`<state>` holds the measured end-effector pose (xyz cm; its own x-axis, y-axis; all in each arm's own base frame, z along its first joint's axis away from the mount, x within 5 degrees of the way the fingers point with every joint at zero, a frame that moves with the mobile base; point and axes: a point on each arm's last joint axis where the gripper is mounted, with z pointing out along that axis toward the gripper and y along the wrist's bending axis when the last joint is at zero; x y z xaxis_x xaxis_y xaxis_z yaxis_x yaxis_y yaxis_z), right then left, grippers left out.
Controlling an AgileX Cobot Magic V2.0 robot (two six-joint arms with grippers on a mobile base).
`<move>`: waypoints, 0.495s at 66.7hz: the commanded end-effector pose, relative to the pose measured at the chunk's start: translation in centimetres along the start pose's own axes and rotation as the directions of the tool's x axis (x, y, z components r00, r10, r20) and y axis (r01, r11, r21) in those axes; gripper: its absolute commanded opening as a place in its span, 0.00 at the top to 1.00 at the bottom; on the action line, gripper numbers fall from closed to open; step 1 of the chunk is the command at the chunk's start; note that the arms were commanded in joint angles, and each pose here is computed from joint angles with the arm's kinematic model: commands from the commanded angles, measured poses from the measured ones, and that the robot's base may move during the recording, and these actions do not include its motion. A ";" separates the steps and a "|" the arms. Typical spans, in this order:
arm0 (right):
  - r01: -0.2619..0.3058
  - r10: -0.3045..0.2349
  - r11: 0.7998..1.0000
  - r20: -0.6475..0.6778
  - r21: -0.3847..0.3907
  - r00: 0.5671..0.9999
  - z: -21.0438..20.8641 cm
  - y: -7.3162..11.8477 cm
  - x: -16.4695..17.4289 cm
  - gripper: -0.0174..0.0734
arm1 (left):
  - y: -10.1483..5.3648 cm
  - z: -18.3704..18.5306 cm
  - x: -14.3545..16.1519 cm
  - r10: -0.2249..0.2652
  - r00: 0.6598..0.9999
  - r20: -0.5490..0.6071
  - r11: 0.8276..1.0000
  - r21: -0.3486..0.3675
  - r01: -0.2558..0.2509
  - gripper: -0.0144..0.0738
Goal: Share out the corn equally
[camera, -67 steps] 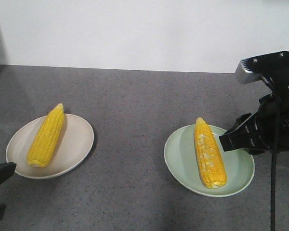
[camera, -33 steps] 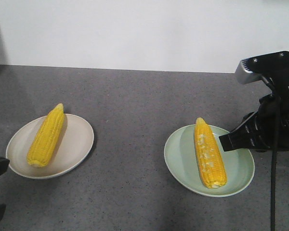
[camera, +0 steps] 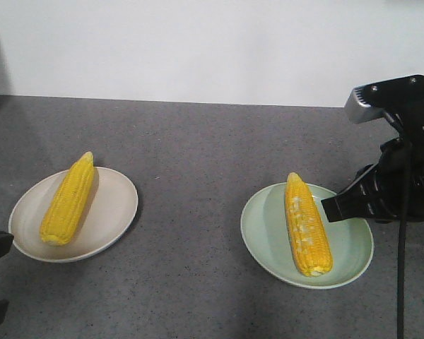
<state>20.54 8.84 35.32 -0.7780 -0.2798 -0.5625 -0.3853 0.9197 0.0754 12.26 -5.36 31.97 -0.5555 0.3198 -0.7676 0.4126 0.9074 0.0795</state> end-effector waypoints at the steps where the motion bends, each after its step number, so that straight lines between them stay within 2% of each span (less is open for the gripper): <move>1: 0.011 -0.011 1.000 0.088 0.003 0.996 -1.3 0.1 -0.7 0.82 | 0.2 -0.9 -0.9 -0.001 0.995 0.101 1.000 -0.010 0.002 0.85; 8: 0.011 -0.011 1.000 0.088 0.003 0.996 -1.3 0.1 -0.7 0.82 | 0.9 -1.6 -0.3 -0.048 0.979 0.198 0.997 -0.049 0.059 0.85; 18: 0.011 -0.011 1.000 0.088 0.003 0.996 -1.3 0.1 -0.7 0.82 | 1.8 -2.4 2.0 -0.138 0.921 0.365 0.977 -0.102 0.187 0.85; 23: 0.011 -0.011 1.000 0.088 0.003 0.996 -1.3 0.1 -0.7 0.82 | 2.0 -2.8 3.5 -0.154 0.883 0.444 0.963 -0.134 0.235 0.85; 33: 0.011 -0.011 1.000 0.088 0.003 0.996 -1.3 0.1 -0.7 0.82 | 1.9 -2.7 6.7 -0.157 0.818 0.554 0.938 -0.175 0.298 0.85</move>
<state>20.54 8.84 35.32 -0.7780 -0.2798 -0.5625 -0.3853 0.9197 0.0754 8.08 -1.03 28.21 -0.2902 0.0219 -0.9567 0.1229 0.9923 -0.0146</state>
